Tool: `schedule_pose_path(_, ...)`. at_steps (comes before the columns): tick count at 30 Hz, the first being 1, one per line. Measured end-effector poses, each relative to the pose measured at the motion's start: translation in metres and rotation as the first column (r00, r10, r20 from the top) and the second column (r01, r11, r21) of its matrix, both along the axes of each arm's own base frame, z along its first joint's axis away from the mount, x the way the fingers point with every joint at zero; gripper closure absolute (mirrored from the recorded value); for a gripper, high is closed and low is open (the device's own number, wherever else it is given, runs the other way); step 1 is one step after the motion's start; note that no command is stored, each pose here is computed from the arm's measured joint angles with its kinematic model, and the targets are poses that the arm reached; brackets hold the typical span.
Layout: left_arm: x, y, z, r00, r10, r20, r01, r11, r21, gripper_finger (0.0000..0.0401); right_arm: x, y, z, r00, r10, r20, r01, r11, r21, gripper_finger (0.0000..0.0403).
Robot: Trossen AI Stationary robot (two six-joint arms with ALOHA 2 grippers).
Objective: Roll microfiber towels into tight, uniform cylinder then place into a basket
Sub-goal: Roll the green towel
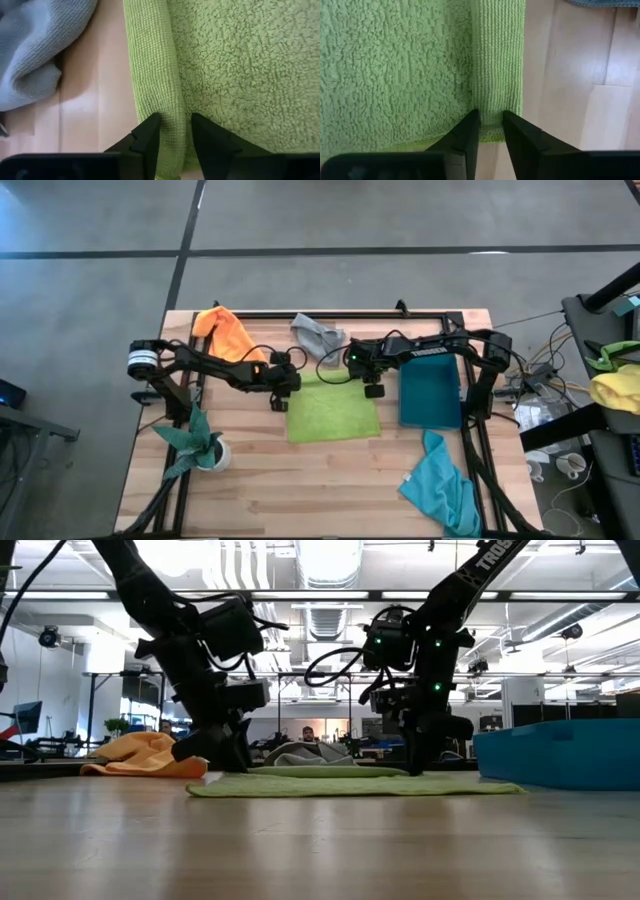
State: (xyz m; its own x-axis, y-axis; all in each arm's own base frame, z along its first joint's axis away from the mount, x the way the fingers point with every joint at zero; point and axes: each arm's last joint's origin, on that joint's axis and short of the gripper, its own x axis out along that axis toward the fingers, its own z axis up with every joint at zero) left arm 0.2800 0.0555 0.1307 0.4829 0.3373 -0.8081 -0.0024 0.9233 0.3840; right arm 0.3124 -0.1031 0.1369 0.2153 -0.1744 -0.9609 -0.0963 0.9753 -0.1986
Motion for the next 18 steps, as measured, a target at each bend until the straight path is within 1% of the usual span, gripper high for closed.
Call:
schedule_pose_path(3,0.0,0.0,0.003,1.0,-0.011,0.013,0.011,1.0,-0.023,0.0275,0.0,0.0,0.0,1.0,0.0,0.0,0.0,1.0,0.0,0.0314)
schedule_pose_path(7,-0.002,0.002,0.005,1.0,-0.007,0.006,0.007,0.999,-0.033,0.0223,0.0,0.0,0.0,1.0,-0.002,0.0,0.002,1.0,0.001,0.0314)
schedule_pose_path(9,-0.004,0.002,0.007,1.0,-0.008,-0.027,0.007,0.999,-0.044,0.0195,0.0,0.0,0.0,1.0,-0.004,0.0,0.004,1.0,0.002,0.0314)
schedule_pose_path(12,-0.009,0.001,0.016,0.996,-0.011,-0.087,0.006,0.998,-0.057,0.0165,0.0,0.0,0.0,1.0,-0.004,0.0,0.004,1.0,0.004,0.0314)
schedule_pose_path(15,-0.011,0.002,0.032,0.999,-0.012,-0.049,0.009,0.998,-0.066,0.0153,0.0,0.0,0.0,1.0,-0.014,0.002,0.014,1.0,0.006,0.0314)
schedule_pose_path(18,-0.013,0.006,0.044,0.998,0.056,0.031,-0.053,0.994,-0.093,0.0152,0.0,0.0,0.0,1.0,-0.022,0.002,0.022,1.0,0.008,0.0314)
